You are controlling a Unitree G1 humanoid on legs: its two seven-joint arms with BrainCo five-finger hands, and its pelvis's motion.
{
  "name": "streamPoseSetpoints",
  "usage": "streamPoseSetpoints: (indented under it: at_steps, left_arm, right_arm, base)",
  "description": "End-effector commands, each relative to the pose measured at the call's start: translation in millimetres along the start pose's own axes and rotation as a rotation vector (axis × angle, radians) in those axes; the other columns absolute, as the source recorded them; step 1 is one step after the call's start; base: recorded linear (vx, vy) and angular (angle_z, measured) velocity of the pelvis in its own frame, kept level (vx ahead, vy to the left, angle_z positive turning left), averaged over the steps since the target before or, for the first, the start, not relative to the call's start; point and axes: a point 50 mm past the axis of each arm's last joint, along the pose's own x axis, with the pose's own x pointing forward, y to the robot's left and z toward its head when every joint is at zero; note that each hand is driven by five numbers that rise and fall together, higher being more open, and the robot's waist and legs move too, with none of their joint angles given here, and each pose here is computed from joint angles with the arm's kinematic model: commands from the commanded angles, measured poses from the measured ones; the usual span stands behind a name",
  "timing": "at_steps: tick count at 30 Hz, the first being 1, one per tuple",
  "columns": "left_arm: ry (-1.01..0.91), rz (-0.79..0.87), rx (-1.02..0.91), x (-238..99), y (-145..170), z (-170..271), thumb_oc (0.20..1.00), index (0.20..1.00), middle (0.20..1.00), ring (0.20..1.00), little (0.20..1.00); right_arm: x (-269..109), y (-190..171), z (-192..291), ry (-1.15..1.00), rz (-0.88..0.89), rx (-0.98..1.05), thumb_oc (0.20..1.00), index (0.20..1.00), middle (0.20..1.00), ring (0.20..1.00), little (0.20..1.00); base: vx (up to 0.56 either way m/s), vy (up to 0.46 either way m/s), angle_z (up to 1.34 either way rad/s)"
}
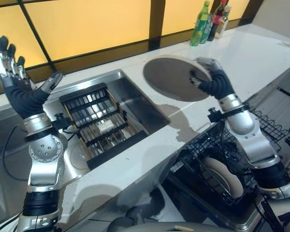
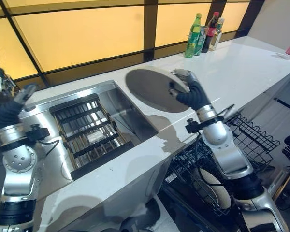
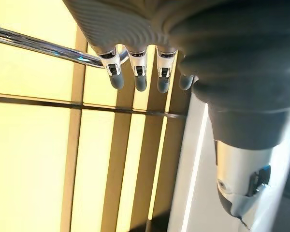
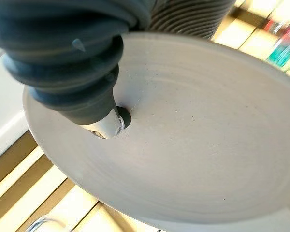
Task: Pick up plates and place into dishwasher.
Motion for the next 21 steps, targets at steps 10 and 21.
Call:
streamPoseSetpoints:
  at_steps: [10, 21]
  left_arm:
    - [0.063, -0.019, 0.157, -4, 39, -14, 1.0, 1.0, 1.0, 1.0, 1.0]
    - [0.163, -0.08, 0.188, -5, 49, -25, 1.0, 1.0, 1.0, 1.0, 1.0]
  right_arm:
    - [-46, -91, -32, 0.114, -0.473, -0.283, 0.2, 0.2, 0.2, 0.2, 0.2]
    - [-87, -93, -79, 0.372, -0.564, -0.322, 0.2, 0.2, 0.2, 0.2, 0.2]
  base:
    - [0.03, 0.049, -0.17]
    - [0.06, -0.034, -0.12]
